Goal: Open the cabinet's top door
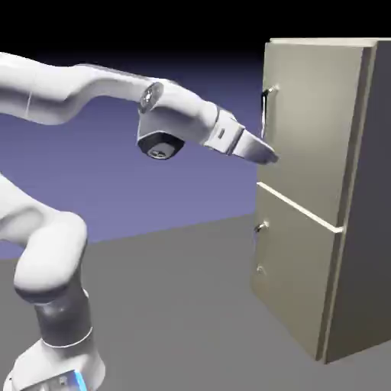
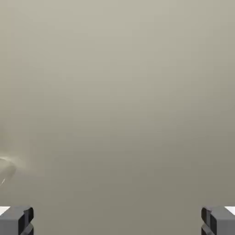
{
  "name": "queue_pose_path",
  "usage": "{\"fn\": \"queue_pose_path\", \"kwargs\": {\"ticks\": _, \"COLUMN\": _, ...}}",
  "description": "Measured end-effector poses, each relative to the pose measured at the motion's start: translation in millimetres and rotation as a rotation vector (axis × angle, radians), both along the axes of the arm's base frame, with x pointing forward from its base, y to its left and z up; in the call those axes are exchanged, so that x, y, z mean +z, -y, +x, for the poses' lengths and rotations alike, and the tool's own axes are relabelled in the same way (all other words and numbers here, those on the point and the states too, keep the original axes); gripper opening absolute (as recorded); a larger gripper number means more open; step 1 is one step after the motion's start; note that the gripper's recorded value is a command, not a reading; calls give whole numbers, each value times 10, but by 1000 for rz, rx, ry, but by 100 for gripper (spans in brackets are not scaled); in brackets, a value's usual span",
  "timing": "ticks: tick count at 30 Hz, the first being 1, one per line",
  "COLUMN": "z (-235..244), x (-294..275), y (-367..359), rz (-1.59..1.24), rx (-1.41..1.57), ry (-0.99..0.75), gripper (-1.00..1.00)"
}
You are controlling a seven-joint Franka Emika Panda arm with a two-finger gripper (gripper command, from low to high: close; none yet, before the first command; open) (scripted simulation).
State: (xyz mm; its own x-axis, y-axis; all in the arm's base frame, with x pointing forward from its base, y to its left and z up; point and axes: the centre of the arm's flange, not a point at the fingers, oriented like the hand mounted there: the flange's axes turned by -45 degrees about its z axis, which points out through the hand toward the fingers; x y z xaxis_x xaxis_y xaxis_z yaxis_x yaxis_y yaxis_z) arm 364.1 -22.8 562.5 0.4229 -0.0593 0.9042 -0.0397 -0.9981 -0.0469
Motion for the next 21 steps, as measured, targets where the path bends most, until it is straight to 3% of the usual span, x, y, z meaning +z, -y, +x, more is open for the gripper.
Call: {"fn": "queue_pose_path", "kwargs": {"ticks": 21, "z": -108, "x": 121, "y": -490, "rz": -23, "rx": -14, "ry": 283, "gripper": 0}}
